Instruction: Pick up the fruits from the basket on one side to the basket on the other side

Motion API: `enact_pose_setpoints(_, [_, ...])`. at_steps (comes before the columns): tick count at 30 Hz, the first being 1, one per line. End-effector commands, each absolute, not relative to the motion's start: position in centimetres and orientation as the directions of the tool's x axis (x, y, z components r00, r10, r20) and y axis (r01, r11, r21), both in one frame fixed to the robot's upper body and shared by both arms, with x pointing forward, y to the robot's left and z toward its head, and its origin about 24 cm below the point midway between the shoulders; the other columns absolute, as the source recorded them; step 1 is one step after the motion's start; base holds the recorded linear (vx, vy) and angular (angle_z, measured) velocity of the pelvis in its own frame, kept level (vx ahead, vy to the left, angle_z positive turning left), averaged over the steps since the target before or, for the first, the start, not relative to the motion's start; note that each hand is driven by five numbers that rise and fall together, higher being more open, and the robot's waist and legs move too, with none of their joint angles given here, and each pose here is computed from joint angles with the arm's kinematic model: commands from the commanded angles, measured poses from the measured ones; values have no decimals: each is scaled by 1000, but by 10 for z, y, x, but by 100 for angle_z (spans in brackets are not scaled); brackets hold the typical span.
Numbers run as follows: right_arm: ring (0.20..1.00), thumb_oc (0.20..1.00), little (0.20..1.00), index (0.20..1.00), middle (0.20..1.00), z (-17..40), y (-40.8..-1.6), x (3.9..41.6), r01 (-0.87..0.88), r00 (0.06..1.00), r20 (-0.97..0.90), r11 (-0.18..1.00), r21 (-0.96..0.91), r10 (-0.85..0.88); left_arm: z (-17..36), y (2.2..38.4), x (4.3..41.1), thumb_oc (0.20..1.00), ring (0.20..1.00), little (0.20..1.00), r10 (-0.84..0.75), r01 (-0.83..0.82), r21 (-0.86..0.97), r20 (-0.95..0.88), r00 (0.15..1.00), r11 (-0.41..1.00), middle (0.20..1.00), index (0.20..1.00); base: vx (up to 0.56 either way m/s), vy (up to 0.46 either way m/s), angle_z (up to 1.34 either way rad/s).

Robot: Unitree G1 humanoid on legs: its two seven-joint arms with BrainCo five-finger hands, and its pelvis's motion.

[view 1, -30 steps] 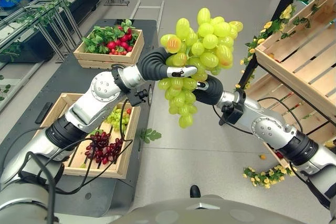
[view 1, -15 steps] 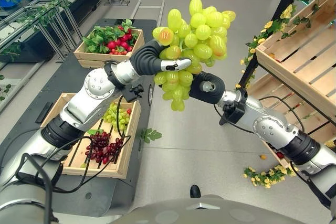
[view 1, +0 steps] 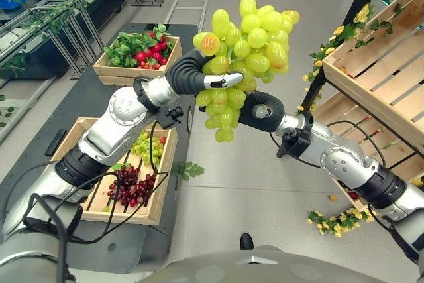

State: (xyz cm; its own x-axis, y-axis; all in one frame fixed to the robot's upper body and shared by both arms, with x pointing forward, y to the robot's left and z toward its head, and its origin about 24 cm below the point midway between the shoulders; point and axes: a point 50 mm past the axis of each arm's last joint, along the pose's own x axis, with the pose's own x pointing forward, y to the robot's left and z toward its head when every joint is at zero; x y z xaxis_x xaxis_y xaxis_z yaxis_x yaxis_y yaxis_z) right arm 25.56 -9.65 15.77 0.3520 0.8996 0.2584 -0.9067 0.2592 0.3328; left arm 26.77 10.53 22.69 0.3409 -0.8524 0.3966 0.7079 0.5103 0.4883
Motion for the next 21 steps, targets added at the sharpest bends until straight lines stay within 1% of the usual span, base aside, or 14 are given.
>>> enact_pose_setpoints(1, [1000,1000,1000,1000,1000,195,-87,242,-971,208,376,144,191,903,253,107,272,200,200,200,-808,655,507,510,296,560,200,200,0,0,0])
enact_pose_setpoints(16, [1000,1000,1000,1000,1000,196,-84,240,-975,187,371,126,182,910,254,106,271,200,200,200,-807,652,511,515,289,560,200,200,0,0,0])
enact_pose_setpoints(17, [959,959,959,959,959,196,-84,240,-975,186,372,125,184,909,254,106,271,200,200,200,-807,652,511,515,289,560,200,200,0,0,0])
enact_pose_setpoints(18, [784,784,784,784,784,196,-84,240,-975,186,373,124,184,909,254,106,271,200,200,200,-806,652,510,516,290,561,200,200,0,0,0])
enact_pose_setpoints(19, [294,294,294,294,294,196,-84,240,-975,187,374,125,185,909,254,106,271,200,200,200,-806,651,510,516,290,562,200,200,0,0,0])
enact_pose_setpoints(20, [200,200,200,200,200,196,-84,240,-975,186,372,124,184,910,254,107,272,200,200,200,-806,648,513,516,291,563,200,200,0,0,0])
enact_pose_setpoints(21, [200,200,200,200,200,196,-84,240,-976,184,373,123,182,910,255,107,271,200,200,200,-806,648,513,517,290,563,200,200,0,0,0])
